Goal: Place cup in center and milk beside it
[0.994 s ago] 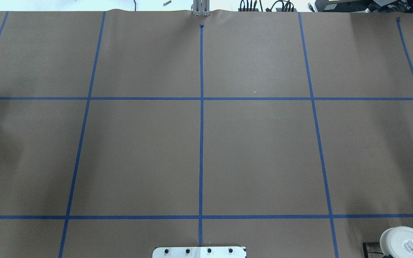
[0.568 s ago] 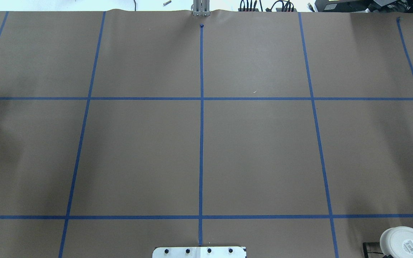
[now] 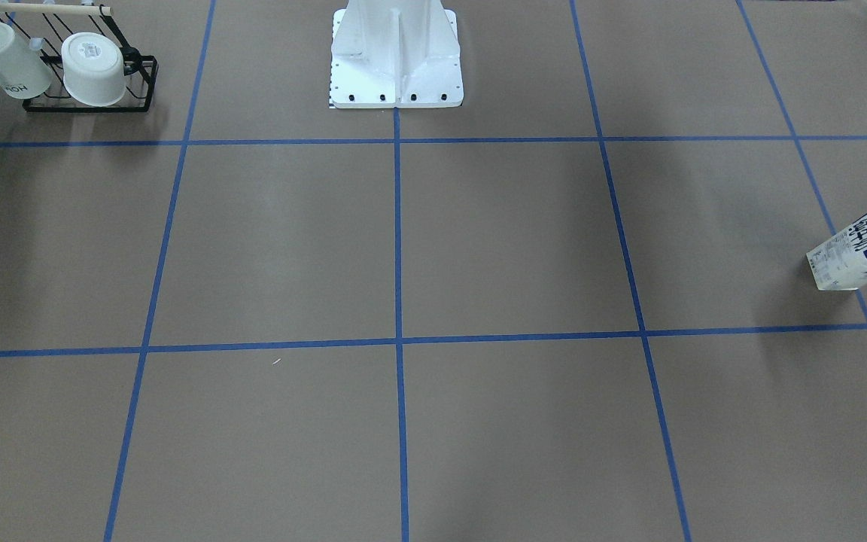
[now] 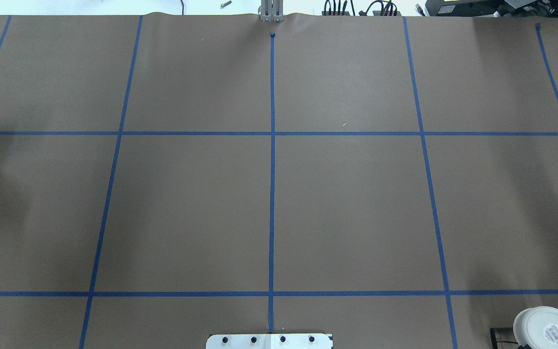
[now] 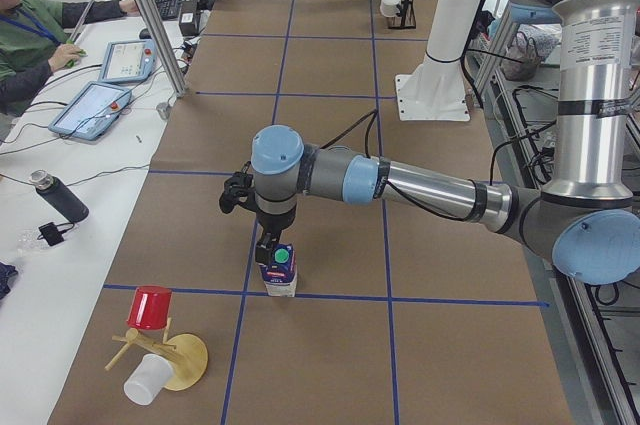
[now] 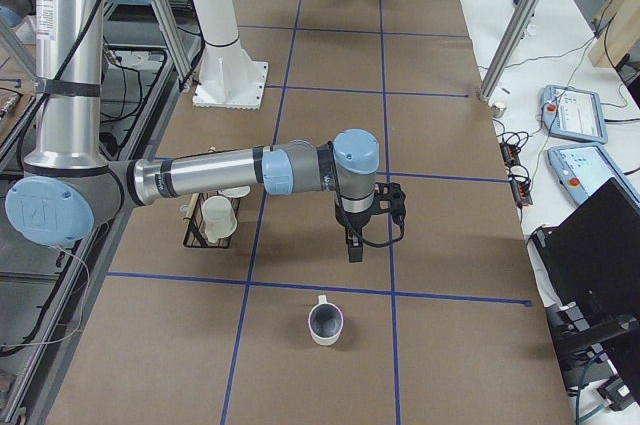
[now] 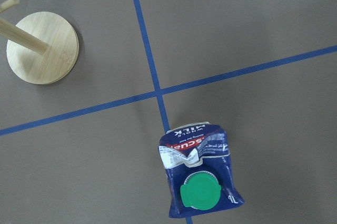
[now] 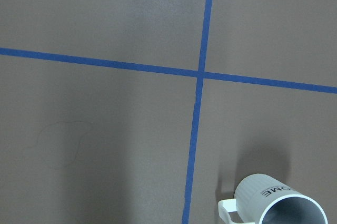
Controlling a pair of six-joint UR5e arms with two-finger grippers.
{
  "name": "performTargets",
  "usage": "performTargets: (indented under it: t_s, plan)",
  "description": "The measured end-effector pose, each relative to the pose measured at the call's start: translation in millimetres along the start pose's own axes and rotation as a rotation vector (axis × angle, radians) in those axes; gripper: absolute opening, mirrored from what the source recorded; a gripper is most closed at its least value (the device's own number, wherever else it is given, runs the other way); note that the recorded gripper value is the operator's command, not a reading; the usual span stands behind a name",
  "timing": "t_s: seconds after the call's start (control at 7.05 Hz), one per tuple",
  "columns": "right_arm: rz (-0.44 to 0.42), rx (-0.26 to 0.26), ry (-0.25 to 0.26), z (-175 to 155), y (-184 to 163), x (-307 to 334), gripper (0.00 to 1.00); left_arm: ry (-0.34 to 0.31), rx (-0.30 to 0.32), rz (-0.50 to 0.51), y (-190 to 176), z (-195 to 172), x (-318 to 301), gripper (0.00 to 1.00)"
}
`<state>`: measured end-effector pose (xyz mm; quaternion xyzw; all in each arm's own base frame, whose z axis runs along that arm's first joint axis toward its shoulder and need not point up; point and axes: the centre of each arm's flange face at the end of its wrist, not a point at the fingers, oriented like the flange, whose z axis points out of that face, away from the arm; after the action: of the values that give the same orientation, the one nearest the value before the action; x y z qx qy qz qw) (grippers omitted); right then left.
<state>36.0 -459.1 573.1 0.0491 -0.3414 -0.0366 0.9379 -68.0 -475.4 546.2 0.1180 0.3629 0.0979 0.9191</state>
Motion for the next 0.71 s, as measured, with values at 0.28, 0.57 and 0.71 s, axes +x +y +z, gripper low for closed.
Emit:
performTargets:
  t_s: [0.28,0.57,0.71]
  plan:
    - [-0.023,0.033,0.002,-13.0,-17.7,-11.4,1.00,-0.008,0.064,0.057,-13.7,-8.4,5.9,0.99]
    - [-0.042,0.025,0.003,-11.0,-7.7,-9.1,1.00,-0.017,0.136,0.123,-23.2,-7.6,3.1,0.99]
    - [-0.066,0.010,0.012,-4.6,1.0,-2.4,1.00,-0.017,0.149,0.136,-23.6,-7.3,2.7,0.99]
